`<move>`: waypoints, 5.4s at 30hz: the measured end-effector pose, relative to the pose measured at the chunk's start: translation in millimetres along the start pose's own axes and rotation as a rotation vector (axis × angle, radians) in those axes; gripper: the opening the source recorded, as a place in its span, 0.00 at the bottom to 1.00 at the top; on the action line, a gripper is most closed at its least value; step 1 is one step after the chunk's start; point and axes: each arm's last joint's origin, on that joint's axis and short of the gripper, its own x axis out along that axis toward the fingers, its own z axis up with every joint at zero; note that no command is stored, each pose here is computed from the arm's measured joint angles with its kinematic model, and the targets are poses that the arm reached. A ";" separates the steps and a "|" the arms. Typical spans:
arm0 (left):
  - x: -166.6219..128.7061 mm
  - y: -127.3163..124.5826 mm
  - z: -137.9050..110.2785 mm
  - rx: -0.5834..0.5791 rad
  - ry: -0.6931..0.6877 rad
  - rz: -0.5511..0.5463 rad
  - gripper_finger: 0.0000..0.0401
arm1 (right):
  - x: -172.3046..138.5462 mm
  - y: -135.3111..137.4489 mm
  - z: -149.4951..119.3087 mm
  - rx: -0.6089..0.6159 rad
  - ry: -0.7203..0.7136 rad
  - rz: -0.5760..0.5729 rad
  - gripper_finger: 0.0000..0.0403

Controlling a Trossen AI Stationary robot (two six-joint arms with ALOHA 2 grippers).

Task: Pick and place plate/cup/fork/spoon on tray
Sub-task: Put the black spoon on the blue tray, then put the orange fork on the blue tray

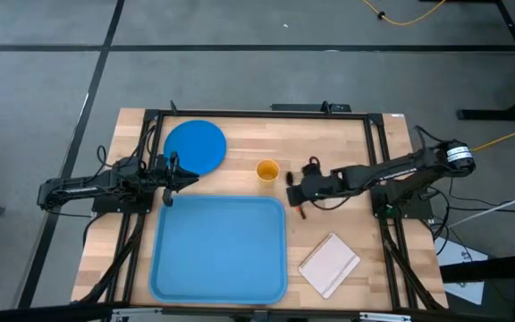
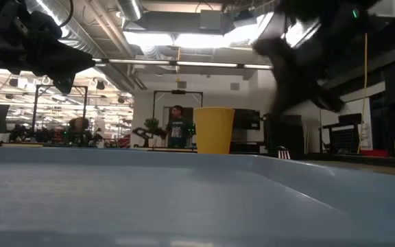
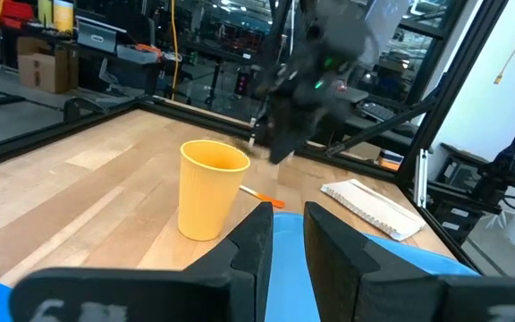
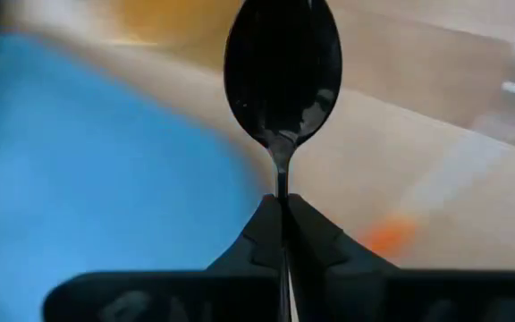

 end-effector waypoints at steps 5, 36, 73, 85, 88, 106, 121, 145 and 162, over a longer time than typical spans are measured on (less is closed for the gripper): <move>0.0 0.0 0.0 0.000 0.000 0.000 0.15 | -23.6 54.9 -6.1 -0.081 -0.054 0.263 0.01; 0.0 0.2 0.0 0.000 -0.001 0.005 0.15 | 83.5 140.8 -152.4 0.359 0.022 -0.318 0.01; 0.0 0.1 0.1 0.000 -0.002 0.004 0.15 | 58.9 140.1 -130.6 0.171 -0.006 -0.396 0.13; 0.0 0.1 0.0 0.000 -0.001 0.004 0.15 | 15.7 108.9 -77.7 0.126 -0.169 -0.791 0.13; 0.0 0.2 -0.1 0.000 -0.001 0.004 0.15 | 25.6 102.0 -54.8 0.123 -0.157 -0.851 0.13; 0.0 0.2 0.0 0.000 -0.001 0.004 0.15 | -22.8 3.1 50.0 0.194 -0.034 -1.043 0.13; 0.0 0.1 0.0 0.000 -0.001 0.004 0.15 | 43.7 -49.0 16.5 0.315 -0.132 -0.378 0.13; 0.0 0.2 -0.1 0.000 -0.001 0.004 0.15 | 50.4 -58.4 15.4 0.344 -0.042 -0.389 0.13; 0.0 0.1 0.0 0.000 -0.001 0.004 0.15 | 51.7 -68.6 9.8 0.321 -0.004 -0.504 0.13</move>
